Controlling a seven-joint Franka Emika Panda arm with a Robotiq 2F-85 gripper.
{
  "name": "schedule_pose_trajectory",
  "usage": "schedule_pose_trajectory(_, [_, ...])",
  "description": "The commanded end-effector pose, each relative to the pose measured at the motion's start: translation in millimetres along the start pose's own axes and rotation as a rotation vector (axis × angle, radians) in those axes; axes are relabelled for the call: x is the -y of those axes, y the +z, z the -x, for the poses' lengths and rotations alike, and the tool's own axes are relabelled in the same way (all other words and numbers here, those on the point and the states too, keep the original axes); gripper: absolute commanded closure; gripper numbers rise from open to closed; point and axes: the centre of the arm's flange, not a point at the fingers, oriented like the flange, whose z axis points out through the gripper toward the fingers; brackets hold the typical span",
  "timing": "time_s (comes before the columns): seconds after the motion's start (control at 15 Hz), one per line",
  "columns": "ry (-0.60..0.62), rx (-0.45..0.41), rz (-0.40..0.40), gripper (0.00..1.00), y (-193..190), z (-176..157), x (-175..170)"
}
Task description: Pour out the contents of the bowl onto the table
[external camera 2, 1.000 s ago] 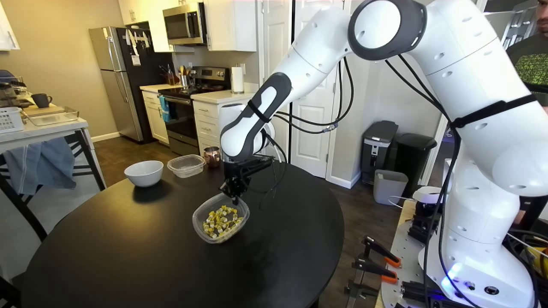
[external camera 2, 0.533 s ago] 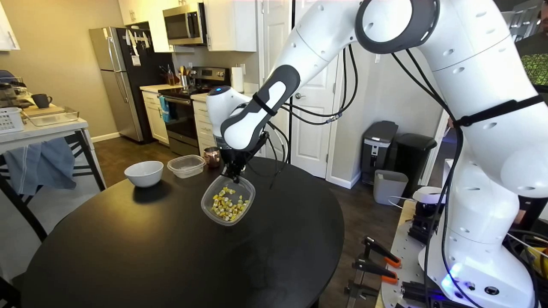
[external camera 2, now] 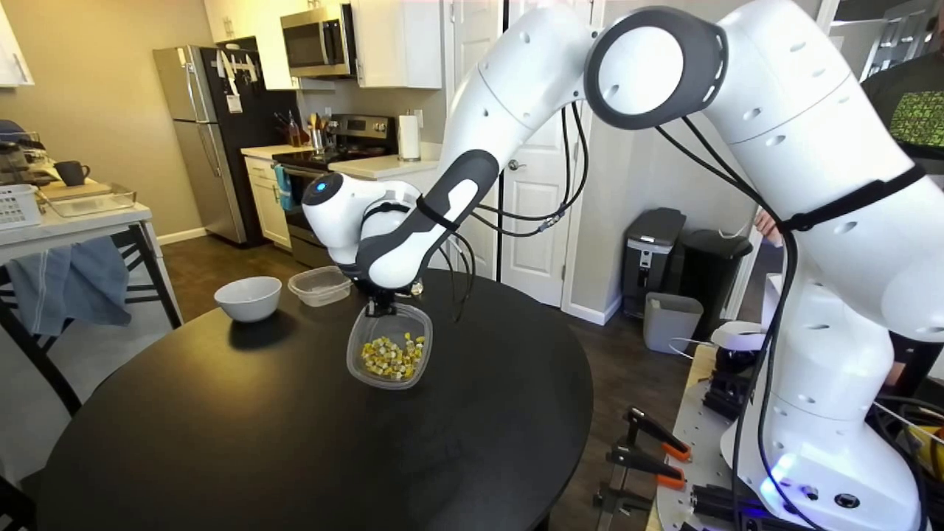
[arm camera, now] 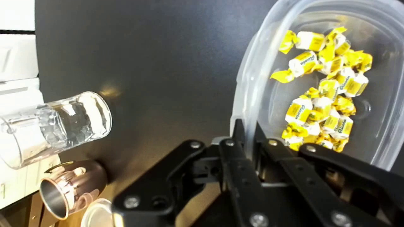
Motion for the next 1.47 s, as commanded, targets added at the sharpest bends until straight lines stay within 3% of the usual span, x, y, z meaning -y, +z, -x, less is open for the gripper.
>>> schedule_pose_trajectory(0.0, [-0.138,0.022,0.137,0.99,18,-33,-4])
schedule_pose_trajectory(0.33, [-0.328,0.022,0.290,0.99,18,-53,-8])
schedule_pose_trajectory(0.87, [-0.652,-0.053,0.516,0.99,-23,-75,-17])
schedule_pose_trajectory(1.4, [-0.941,0.023,0.754,0.99,31,-69,18])
